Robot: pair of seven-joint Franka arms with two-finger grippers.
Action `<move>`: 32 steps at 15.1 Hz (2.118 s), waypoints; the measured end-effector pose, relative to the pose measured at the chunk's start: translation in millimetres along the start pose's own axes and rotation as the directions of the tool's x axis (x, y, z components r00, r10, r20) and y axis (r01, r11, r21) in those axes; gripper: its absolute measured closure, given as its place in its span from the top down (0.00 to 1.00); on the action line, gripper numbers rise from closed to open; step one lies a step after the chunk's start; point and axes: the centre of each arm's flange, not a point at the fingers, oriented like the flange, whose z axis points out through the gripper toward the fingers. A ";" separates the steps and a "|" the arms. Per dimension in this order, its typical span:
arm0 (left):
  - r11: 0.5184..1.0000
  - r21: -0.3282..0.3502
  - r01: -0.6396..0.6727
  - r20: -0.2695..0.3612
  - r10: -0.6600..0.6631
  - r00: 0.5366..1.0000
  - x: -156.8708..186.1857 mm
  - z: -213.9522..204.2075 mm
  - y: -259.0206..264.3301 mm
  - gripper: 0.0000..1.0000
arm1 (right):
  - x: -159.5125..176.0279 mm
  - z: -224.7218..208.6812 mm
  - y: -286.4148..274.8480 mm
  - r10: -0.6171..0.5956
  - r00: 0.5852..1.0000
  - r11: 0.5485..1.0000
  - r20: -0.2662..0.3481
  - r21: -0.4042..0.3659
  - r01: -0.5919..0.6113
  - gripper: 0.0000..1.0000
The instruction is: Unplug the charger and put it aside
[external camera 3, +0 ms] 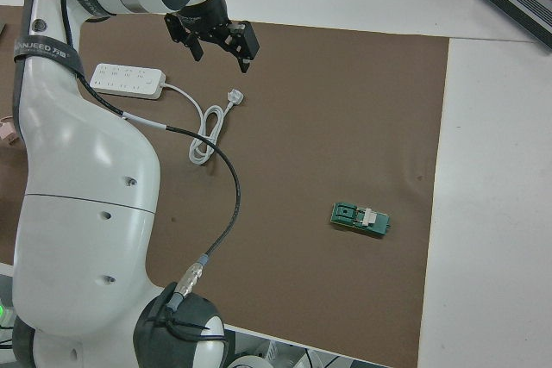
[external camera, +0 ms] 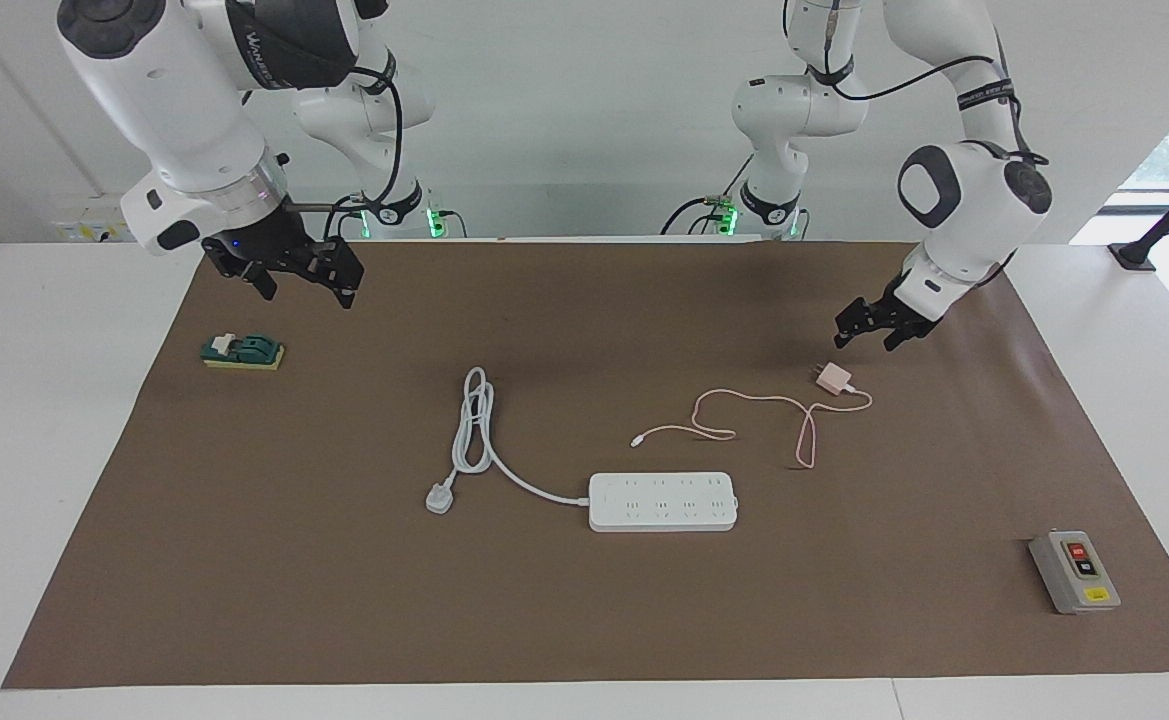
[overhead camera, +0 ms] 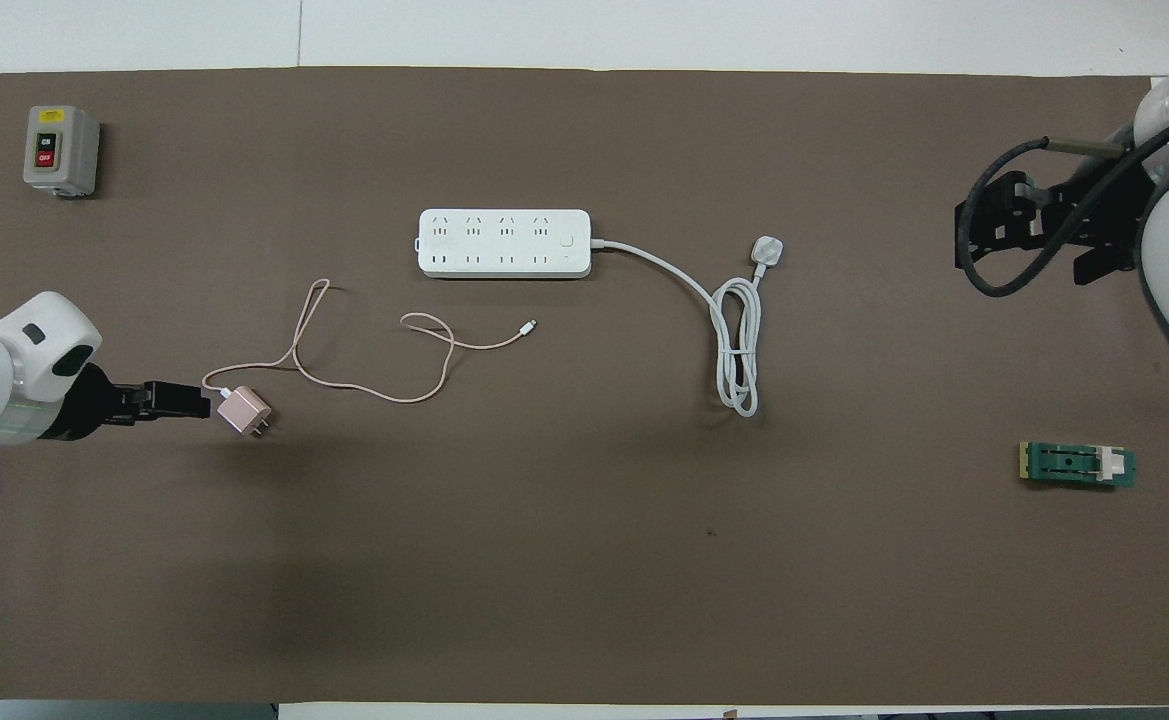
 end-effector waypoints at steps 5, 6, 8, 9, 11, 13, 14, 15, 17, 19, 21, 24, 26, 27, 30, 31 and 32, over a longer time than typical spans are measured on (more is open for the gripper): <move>0.996 0.033 0.079 -0.004 -0.079 0.997 16.5 -91.5 11.6 1.00 | -20.6 -27.4 6.6 -0.006 0.999 1.000 -0.033 0.018 0.007 1.00; 0.995 0.035 0.096 -0.002 -0.096 0.995 16.7 -108.3 14.1 1.00 | -24.6 -31.9 8.8 -0.005 0.999 1.000 -0.037 0.020 0.006 1.00; 0.990 0.070 0.126 0.002 -0.127 0.992 15.0 -136.7 17.6 1.00 | -30.8 -35.5 13.2 -0.002 0.999 1.000 -0.033 0.023 0.003 1.00; 0.987 0.086 0.132 0.012 -0.134 0.991 12.8 -148.9 19.8 1.00 | -33.6 -34.4 14.8 -0.002 1.000 1.000 -0.027 0.024 0.002 1.00; 0.986 0.100 0.134 0.022 -0.137 0.990 8.9 -170.0 24.6 1.00 | -37.3 -30.5 16.5 -0.002 1.000 1.000 -0.015 0.025 0.002 1.00; 0.986 0.101 0.129 0.005 -0.130 0.991 9.5 -183.3 28.8 1.00 | -40.0 -26.8 19.2 0.000 1.000 1.000 0.000 0.024 0.000 1.00; 0.987 0.102 0.124 0.003 -0.125 0.992 10.9 -183.8 31.8 1.00 | -41.2 -24.7 22.6 0.004 1.000 1.000 0.011 0.022 -0.004 1.00; 0.988 0.104 0.116 0.007 -0.117 0.993 12.8 -181.4 35.8 1.00 | -41.0 -22.8 28.4 0.001 1.000 1.000 0.017 0.022 -0.002 1.00; 0.989 0.108 0.102 0.019 -0.105 0.994 16.6 -174.8 42.9 1.00 | -39.4 -19.8 42.3 -0.012 1.000 1.000 0.025 0.025 0.011 1.00; 0.989 0.110 0.095 0.026 -0.099 0.995 20.0 -170.6 46.5 1.00 | -38.5 -19.2 51.3 -0.011 1.000 1.000 0.027 0.026 0.010 1.00; 0.990 0.111 0.090 0.025 -0.093 0.995 22.3 -168.3 49.0 1.00 | -39.5 -18.7 54.3 -0.008 0.999 1.000 0.034 0.028 0.008 1.00; 0.992 0.110 0.070 0.002 -0.070 0.998 26.2 -168.1 56.3 1.00 | -47.2 -24.4 48.8 -0.025 0.999 0.999 0.034 0.030 0.024 1.00; 0.994 0.109 0.028 -0.003 -0.028 1.000 28.1 -167.7 58.1 1.00 | -55.4 -27.5 45.8 -0.035 0.999 0.999 0.032 0.023 0.035 1.00; 0.994 0.110 0.000 -0.003 0.000 1.000 28.7 -167.6 58.5 1.00 | -58.3 -26.5 46.3 -0.036 0.999 0.999 0.035 0.020 0.035 1.00; 0.993 0.110 -0.044 0.000 0.044 0.999 29.2 -167.2 60.0 1.00 | -60.6 -24.1 48.2 -0.034 0.999 0.999 0.040 0.015 0.034 1.00; 0.993 0.110 -0.050 0.001 0.050 0.999 29.1 -167.0 61.1 1.00 | -60.3 -23.9 49.2 -0.032 0.999 0.999 0.041 0.015 0.032 1.00; 0.993 0.110 -0.053 0.001 0.053 0.999 29.1 -166.9 62.0 1.00 | -60.1 -23.7 50.2 -0.031 0.999 0.999 0.041 0.015 0.030 1.00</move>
